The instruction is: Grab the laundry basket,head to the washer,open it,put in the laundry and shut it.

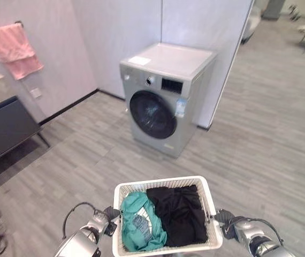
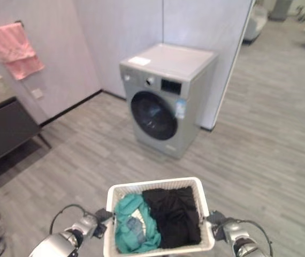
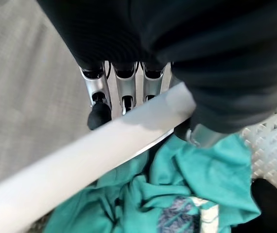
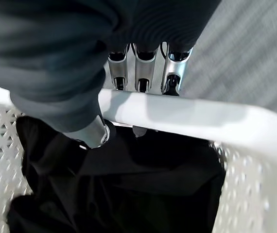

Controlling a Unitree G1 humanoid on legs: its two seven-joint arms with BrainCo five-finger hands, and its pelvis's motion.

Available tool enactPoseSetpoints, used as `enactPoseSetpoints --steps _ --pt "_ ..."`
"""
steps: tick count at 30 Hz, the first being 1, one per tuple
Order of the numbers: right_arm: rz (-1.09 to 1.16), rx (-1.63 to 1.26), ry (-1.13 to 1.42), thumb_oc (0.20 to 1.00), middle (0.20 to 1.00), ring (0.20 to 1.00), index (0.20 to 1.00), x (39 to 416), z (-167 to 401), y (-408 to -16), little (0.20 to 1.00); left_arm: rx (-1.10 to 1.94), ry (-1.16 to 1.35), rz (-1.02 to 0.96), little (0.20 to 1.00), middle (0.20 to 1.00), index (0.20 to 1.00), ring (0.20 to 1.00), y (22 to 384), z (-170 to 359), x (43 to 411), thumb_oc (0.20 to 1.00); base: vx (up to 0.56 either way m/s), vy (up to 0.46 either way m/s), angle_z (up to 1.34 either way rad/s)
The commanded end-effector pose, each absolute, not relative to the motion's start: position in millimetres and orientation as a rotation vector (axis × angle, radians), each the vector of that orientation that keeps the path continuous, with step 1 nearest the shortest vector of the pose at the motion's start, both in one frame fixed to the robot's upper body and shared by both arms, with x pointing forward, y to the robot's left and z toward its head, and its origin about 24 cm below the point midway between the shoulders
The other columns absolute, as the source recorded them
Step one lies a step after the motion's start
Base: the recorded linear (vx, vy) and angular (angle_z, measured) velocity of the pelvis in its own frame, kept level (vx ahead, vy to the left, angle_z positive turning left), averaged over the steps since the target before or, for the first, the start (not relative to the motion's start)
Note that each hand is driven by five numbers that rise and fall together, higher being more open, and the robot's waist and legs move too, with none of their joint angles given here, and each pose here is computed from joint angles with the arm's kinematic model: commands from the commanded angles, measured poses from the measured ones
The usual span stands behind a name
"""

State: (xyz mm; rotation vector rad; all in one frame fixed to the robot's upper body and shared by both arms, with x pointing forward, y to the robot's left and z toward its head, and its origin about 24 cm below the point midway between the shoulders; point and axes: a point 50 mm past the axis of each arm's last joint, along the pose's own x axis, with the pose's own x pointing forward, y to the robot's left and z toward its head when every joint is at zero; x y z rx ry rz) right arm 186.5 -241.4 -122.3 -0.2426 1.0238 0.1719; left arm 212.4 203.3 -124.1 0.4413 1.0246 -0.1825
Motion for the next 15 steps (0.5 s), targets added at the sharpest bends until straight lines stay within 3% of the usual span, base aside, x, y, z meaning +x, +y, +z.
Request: enactPoseSetpoints --steps 1,8,15 --pt "0.182 -0.239 1.014 0.2 0.2 0.2 0.2 182 -120 -249 0.2 0.4 0.884 -0.275 0.2 0.2 0.2 0.2 177 -108 243 0.2 0.23 -0.127 -0.06" --pt "0.209 -0.258 0.954 0.2 0.2 0.2 0.2 190 -114 -247 0.2 0.398 0.834 -0.295 0.2 0.2 0.2 0.2 166 -100 255 0.2 0.28 -0.02 -0.03" --pt "0.268 -0.278 0.909 0.2 0.2 0.2 0.2 199 -109 -236 0.2 0.393 0.849 -0.295 0.2 0.2 0.2 0.2 171 -105 246 0.2 0.4 0.092 -0.51"
